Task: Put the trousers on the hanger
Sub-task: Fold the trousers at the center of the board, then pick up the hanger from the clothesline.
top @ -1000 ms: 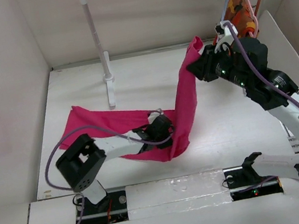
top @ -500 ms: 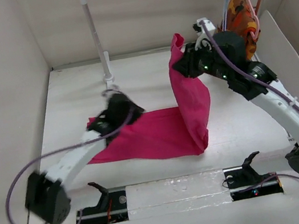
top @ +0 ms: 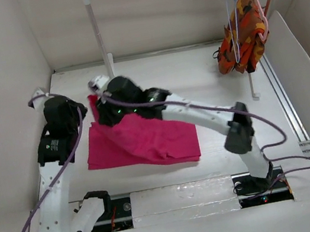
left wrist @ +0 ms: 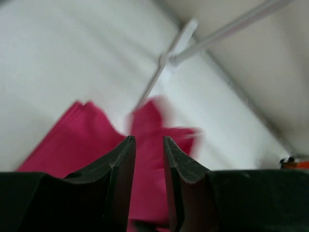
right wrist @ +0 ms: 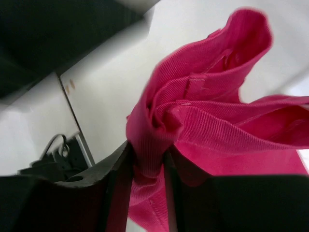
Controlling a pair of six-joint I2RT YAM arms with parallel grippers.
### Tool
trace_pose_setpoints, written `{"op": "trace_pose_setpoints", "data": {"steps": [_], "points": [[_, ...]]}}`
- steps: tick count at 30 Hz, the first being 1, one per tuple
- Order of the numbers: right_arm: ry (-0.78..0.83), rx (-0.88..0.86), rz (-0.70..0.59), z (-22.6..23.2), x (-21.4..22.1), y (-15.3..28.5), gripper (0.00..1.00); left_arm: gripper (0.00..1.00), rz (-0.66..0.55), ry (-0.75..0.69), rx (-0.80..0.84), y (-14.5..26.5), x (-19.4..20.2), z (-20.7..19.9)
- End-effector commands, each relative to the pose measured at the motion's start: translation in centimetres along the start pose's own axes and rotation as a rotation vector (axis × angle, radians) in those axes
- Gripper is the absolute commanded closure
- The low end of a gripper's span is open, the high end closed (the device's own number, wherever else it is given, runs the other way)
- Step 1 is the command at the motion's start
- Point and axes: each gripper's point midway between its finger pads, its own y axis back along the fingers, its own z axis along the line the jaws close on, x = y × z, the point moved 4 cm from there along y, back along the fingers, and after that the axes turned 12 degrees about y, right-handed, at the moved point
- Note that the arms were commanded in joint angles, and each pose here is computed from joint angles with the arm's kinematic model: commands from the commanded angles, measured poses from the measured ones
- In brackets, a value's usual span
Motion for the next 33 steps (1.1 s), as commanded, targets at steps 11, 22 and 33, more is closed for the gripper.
{"op": "trace_pose_setpoints", "data": {"steps": [11, 22, 33], "points": [[-0.042, -0.09, 0.102, 0.9, 8.5, 4.5, 0.39, 0.62, 0.116, -0.068, 0.1, -1.2, 2.3, -0.7], [-0.16, 0.108, 0.375, -2.3, 25.7, 14.5, 1.0, 0.62, 0.496, -0.111, -0.113, -9.1, 14.7, 9.8], [0.067, 0.24, 0.245, -4.9, 15.3, 20.0, 0.51, 0.68, 0.428, -0.152, -0.11, -10.4, 12.3, 7.3]]}}
